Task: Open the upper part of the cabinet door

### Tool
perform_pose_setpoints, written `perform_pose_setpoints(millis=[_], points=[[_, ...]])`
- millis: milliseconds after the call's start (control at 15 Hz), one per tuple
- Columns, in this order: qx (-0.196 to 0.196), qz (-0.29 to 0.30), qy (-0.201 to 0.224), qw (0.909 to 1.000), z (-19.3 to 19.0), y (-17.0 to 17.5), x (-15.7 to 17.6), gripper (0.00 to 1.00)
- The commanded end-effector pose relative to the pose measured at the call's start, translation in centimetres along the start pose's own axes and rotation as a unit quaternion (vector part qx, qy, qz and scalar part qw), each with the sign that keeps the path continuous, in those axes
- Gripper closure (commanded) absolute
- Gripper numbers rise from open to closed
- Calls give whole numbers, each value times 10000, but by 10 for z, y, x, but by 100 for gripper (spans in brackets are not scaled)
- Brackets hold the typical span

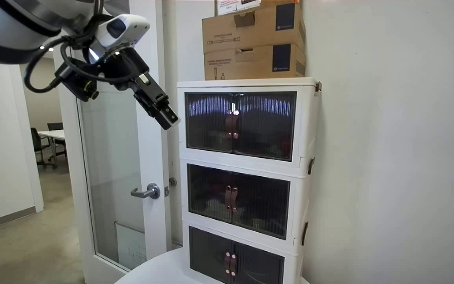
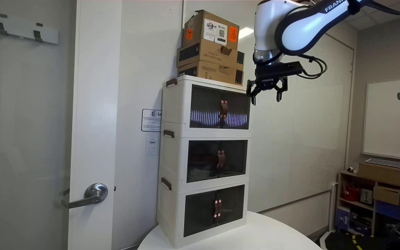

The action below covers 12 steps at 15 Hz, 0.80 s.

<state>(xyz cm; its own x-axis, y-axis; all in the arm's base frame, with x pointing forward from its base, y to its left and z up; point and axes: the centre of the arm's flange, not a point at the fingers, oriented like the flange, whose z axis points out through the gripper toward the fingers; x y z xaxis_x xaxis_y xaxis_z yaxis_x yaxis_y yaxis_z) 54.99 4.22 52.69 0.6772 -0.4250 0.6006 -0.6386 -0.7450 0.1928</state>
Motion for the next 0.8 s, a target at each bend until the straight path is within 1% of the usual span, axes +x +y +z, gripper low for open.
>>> perform_pose_setpoints(millis=[0, 267, 400, 600, 733], points=[[94, 54, 150, 9998, -1, -9, 26, 0], [536, -304, 144, 9980, -8, 11, 55, 0], [867, -600, 97, 9944, -8, 24, 76, 0], [1442, -1121, -108, 9831, -2, 37, 105, 0], [1756, -1448, -239, 9734, 3, 36, 114, 0]])
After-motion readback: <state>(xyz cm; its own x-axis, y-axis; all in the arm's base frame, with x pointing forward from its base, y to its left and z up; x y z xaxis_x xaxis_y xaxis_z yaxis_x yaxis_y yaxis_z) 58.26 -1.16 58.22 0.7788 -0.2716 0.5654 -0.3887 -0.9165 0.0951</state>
